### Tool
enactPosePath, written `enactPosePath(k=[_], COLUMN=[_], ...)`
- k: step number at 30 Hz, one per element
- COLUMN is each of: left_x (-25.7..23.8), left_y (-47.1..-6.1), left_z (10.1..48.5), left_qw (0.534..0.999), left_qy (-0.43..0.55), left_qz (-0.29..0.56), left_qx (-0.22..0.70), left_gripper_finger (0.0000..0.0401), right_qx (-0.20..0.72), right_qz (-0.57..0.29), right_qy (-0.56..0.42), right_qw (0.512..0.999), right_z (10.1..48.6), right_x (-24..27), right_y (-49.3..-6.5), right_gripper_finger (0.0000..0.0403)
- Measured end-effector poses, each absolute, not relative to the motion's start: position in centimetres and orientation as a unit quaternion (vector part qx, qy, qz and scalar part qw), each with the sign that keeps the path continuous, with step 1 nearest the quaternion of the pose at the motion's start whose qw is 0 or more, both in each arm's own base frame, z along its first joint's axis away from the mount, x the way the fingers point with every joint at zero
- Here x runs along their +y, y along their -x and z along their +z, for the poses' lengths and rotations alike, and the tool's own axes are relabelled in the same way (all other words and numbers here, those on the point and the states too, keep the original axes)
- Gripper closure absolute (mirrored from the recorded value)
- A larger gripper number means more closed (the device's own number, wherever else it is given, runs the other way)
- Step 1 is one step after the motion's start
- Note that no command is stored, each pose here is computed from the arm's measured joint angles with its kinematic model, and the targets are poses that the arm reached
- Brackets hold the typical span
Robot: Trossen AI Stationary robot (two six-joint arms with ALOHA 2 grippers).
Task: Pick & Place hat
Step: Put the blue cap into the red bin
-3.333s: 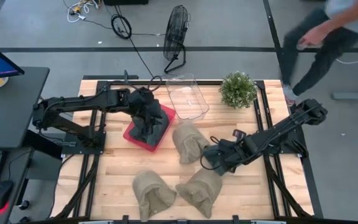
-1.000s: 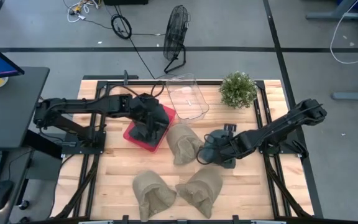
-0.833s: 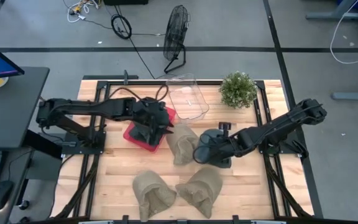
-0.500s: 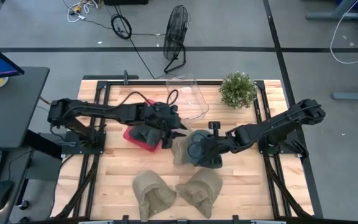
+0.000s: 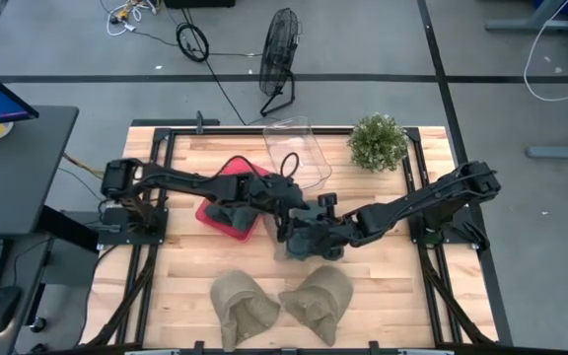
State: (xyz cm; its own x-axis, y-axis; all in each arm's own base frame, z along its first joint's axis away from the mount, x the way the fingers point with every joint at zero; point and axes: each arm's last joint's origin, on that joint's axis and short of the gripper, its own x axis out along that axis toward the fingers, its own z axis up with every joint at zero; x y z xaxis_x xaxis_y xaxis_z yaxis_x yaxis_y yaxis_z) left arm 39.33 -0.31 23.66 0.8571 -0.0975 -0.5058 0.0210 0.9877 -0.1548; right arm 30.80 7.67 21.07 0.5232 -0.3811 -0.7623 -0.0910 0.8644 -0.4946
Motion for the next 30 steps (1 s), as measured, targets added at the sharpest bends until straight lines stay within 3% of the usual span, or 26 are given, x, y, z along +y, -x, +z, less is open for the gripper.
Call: enactPosePath(k=[19, 24, 30], left_x=[-0.2, -0.2, -0.2], left_y=[-39.5, -39.3, -39.3], left_z=[20.9, 20.6, 20.6], left_qw=[0.94, 0.935, 0.936], left_qy=[0.063, 0.044, 0.026], left_qz=[0.022, 0.016, 0.008], left_qx=[0.336, 0.352, 0.352], left_gripper_finger=[0.0192, 0.0239, 0.0336], right_qx=[0.443, 0.431, 0.422], right_qz=[-0.109, -0.108, -0.11], right_qy=[0.252, 0.243, 0.234], right_qw=[0.853, 0.862, 0.869], right_z=[21.6, 22.0, 22.1], right_x=[8.3, 9.1, 9.5], right_y=[-31.1, -30.8, -30.7], right_gripper_finger=[0.0392, 0.0392, 0.0378])
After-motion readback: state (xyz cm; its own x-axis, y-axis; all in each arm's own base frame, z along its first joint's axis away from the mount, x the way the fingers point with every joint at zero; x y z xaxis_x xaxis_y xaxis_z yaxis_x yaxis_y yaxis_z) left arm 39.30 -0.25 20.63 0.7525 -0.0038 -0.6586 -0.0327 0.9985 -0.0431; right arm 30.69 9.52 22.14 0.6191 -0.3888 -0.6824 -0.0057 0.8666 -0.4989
